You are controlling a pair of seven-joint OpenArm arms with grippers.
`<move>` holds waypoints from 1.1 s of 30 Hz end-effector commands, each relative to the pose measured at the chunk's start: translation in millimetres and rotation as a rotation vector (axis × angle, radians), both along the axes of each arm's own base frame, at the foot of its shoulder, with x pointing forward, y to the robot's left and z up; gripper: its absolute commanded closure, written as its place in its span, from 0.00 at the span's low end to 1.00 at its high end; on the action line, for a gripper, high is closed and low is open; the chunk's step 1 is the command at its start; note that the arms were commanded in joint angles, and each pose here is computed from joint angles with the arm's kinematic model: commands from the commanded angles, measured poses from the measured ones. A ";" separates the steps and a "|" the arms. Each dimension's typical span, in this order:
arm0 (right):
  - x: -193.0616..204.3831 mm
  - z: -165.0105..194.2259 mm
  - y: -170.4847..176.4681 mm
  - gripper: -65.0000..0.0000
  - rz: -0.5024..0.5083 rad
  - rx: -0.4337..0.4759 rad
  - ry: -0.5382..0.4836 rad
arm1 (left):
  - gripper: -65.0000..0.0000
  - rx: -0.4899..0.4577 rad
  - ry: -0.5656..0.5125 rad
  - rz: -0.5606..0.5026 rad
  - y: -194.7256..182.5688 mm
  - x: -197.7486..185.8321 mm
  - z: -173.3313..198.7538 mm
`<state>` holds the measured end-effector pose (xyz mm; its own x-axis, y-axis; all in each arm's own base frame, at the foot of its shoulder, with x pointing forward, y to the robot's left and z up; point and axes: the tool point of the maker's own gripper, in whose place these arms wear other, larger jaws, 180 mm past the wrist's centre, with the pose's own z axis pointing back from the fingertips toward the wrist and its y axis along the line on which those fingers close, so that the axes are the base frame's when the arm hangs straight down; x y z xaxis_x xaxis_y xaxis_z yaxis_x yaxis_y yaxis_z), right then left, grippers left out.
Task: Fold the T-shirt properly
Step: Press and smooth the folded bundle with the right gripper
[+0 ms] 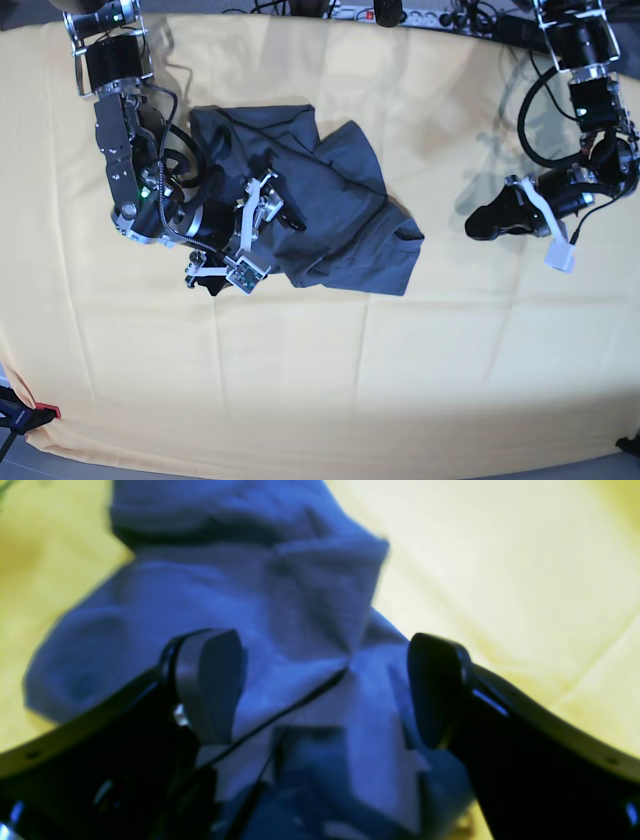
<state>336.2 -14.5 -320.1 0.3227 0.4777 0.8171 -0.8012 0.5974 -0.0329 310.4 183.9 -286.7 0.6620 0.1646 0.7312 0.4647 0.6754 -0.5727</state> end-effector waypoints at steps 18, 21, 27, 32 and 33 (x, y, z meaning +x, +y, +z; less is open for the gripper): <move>11.4 44.7 44.6 1.00 0.050 0.199 -0.042 | 1.00 -0.012 -0.057 0.003 3.1 7.2 18.1; -0.6 48.9 55.1 1.00 0.086 0.235 0.015 | 1.00 -0.012 -0.057 0.002 3.1 7.0 17.9; -33.6 75.3 93.7 1.00 0.213 0.397 0.134 | 1.00 -0.013 -0.057 0.002 3.1 7.2 18.2; -57.4 89.1 123.2 1.00 0.309 0.484 0.221 | 1.00 -0.012 -0.057 0.002 3.1 7.0 18.0; -63.3 90.1 128.3 1.00 0.328 0.493 0.241 | 1.00 -0.013 -0.057 0.002 3.1 7.0 18.0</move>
